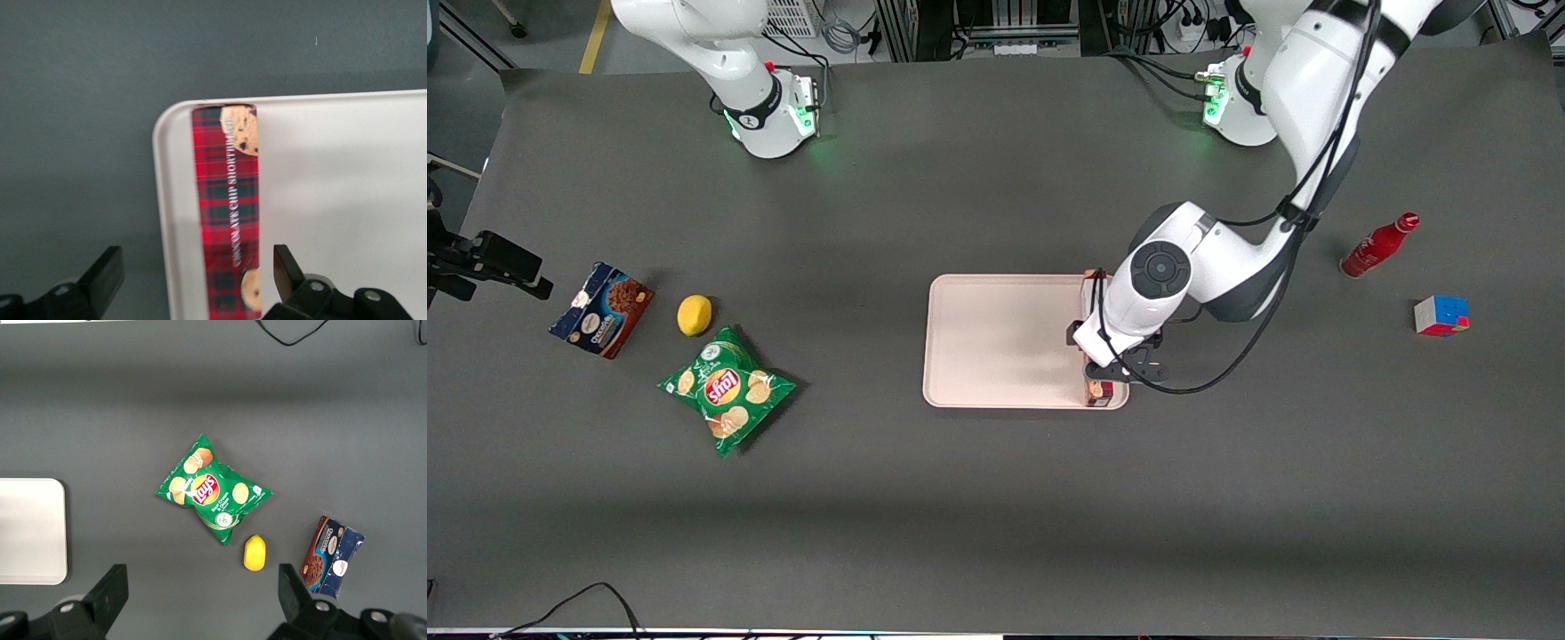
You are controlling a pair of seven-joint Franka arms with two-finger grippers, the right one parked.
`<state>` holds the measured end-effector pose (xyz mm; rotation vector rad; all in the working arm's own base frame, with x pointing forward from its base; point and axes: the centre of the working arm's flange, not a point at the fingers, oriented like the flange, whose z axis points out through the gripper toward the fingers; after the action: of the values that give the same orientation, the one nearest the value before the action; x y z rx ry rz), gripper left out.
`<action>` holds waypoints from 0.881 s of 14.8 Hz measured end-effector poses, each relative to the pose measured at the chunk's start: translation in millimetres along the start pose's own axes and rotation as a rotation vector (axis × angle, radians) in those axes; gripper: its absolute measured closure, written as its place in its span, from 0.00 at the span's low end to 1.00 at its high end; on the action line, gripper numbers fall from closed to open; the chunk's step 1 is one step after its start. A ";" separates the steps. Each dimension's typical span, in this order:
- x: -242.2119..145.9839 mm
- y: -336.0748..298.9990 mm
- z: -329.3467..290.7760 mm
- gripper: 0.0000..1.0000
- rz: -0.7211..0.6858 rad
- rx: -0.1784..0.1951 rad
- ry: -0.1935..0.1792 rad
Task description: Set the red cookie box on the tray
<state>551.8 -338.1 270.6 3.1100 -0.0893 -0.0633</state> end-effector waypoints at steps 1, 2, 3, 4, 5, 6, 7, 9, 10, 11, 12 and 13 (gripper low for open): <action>0.8 -2.8 -23.9 0.00 0.024 0.031 -0.004; -0.7 -5.5 -50.4 0.00 0.051 0.060 -0.001; -4.8 -9.3 -79.2 0.00 0.079 0.090 0.006; -11.0 -15.1 -108.6 0.00 0.100 0.116 0.007; -17.3 -22.4 -135.8 0.00 0.112 0.128 -0.002; -22.9 -32.9 -161.6 0.00 0.118 0.127 -0.023; -25.8 -48.8 -186.2 0.00 0.118 0.120 -0.049; -23.1 -91.6 -227.3 0.00 0.130 0.120 -0.069; -19.9 -115.2 -243.8 0.00 0.142 0.121 -0.066; -16.8 -141.3 -258.3 0.00 0.153 0.121 -0.059; -14.2 -168.0 -270.0 0.00 0.158 0.121 -0.048; -13.1 -193.1 -280.3 0.00 0.149 0.120 -0.037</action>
<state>561.3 -136.7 545.1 3.2099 -0.3374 -0.1167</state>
